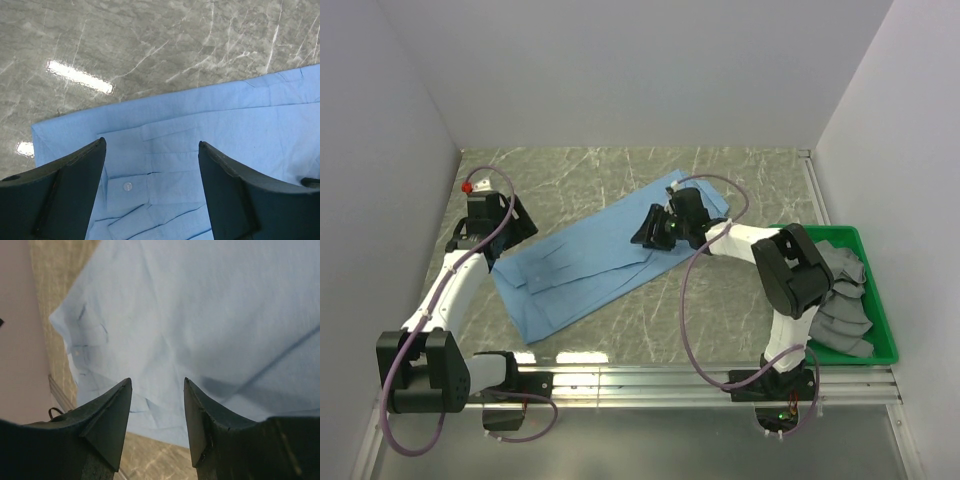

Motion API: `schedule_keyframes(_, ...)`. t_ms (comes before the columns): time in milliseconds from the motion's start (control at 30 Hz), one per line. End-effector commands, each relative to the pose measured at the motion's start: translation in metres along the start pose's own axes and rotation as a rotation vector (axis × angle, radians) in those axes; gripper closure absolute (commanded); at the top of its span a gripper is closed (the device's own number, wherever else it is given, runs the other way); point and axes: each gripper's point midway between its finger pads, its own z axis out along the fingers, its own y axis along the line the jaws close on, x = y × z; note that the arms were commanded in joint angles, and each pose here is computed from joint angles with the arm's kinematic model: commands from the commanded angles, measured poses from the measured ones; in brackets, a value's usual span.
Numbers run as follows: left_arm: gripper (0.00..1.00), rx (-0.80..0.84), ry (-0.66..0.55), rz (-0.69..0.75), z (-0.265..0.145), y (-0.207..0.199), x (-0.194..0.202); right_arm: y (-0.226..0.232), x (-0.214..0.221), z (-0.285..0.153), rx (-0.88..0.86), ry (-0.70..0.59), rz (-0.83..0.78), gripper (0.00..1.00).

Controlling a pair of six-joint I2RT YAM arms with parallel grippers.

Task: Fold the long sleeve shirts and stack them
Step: Fold the shirt

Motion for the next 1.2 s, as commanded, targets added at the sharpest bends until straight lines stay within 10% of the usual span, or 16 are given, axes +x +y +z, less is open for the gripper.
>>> schedule_keyframes(0,0.2,0.006,-0.017,-0.003,-0.003,-0.002,-0.004,0.003,0.002,0.004,-0.06,-0.003,0.074,0.47)
schedule_keyframes(433,0.19,0.008,0.037,-0.002,0.005,-0.001,0.008,-0.046,-0.003,-0.039,0.189,-0.07,0.006,0.46)
schedule_keyframes(767,0.22,0.001,0.376,-0.034,0.028,-0.002,0.087,-0.11,-0.035,-0.074,0.656,-0.148,-0.051,0.49)
schedule_keyframes(1167,0.25,0.079,0.686,-0.168,0.014,-0.004,0.171,-0.126,-0.055,-0.037,0.737,-0.06,-0.108,0.49)
